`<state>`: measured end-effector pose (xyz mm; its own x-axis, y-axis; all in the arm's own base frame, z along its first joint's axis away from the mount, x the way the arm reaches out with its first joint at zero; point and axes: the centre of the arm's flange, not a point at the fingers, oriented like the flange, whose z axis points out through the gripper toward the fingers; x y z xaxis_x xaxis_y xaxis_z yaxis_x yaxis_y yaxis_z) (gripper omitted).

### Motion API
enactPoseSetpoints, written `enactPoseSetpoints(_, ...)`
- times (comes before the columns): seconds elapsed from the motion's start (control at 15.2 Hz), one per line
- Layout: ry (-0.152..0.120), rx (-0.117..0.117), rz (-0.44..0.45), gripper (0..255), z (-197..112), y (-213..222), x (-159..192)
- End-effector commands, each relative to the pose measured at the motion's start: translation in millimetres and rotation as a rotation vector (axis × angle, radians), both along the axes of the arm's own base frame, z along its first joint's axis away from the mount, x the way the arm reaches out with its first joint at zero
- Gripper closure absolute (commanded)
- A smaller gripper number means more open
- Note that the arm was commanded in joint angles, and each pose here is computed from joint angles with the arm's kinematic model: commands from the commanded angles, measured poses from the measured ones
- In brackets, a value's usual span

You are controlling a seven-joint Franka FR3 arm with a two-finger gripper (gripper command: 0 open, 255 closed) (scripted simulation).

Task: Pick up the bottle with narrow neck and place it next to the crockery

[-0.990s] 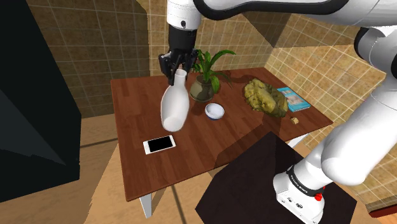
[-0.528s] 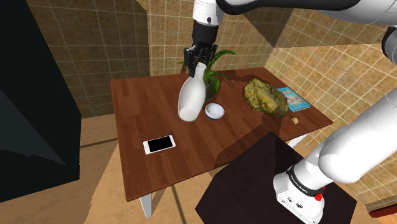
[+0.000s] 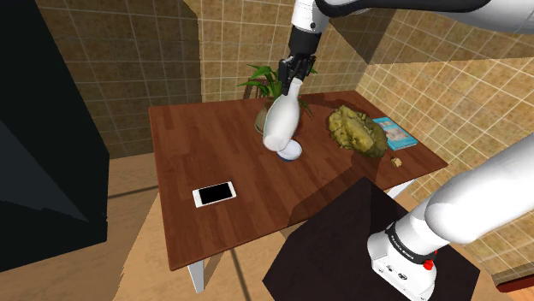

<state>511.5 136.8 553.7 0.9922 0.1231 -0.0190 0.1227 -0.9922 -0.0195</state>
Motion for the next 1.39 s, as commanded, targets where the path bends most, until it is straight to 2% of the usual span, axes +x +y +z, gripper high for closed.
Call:
enactPoseSetpoints(0.0, 0.0, 0.001, 0.001, 255, 1.7, -27.0, 0.0)
enactPoseSetpoints(1.32, 0.0, 0.001, 0.001, 255, 2.4, -290.4, 18.8)
